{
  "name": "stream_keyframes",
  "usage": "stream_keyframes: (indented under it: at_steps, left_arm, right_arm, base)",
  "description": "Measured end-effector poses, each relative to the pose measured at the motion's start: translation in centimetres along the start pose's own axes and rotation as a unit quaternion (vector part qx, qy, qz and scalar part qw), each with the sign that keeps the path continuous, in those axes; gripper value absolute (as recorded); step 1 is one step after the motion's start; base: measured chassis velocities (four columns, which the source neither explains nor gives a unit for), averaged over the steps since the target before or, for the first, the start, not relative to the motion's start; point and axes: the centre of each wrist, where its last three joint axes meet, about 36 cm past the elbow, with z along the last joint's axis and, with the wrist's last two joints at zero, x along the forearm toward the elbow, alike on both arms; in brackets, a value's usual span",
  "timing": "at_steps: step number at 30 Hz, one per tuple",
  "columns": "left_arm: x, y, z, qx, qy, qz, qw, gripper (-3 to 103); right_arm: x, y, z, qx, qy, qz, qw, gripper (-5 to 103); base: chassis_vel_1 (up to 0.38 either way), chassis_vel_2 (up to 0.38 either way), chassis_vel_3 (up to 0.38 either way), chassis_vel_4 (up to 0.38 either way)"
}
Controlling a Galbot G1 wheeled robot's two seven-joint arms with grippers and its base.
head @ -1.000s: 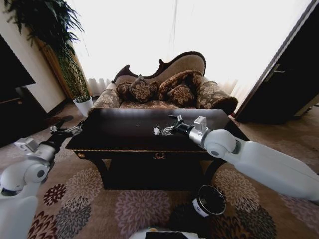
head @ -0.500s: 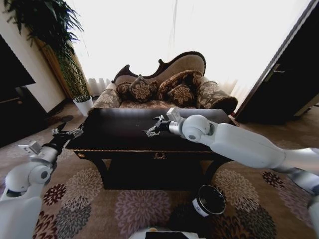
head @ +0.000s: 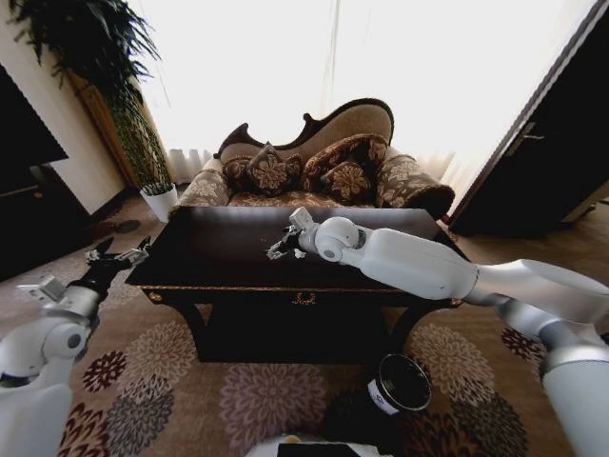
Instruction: Move to the front of the table and place the trash on the table into the trash bin.
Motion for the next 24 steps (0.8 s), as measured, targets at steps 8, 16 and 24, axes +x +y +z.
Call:
stream_keyframes:
  at_steps: [8, 16, 24]
  left_arm:
    - [-0.5, -0.5, 0.2, 0.001, 0.000, 0.008, 1.0000, 100]
    - [-0.4, -0.4, 0.2, 0.000, 0.000, 0.006, 1.0000, 100]
    - [-0.3, -0.3, 0.2, 0.000, 0.001, 0.005, 1.0000, 100]
  right_arm:
    - [0.6, -1.6, 1.3, -0.012, 0.013, 0.026, 1.000, 100]
    - [-0.5, -3.2, 3.7, -0.026, 0.040, 0.054, 0.997, 100]
    - [0.3, -3.3, 3.7, -0.033, 0.035, 0.049, 0.998, 100]
  base:
    - [0.000, 0.000, 0.000, 0.000]
    - [0.000, 0.000, 0.000, 0.000]
    - [0.000, 0.000, 0.000, 0.000]
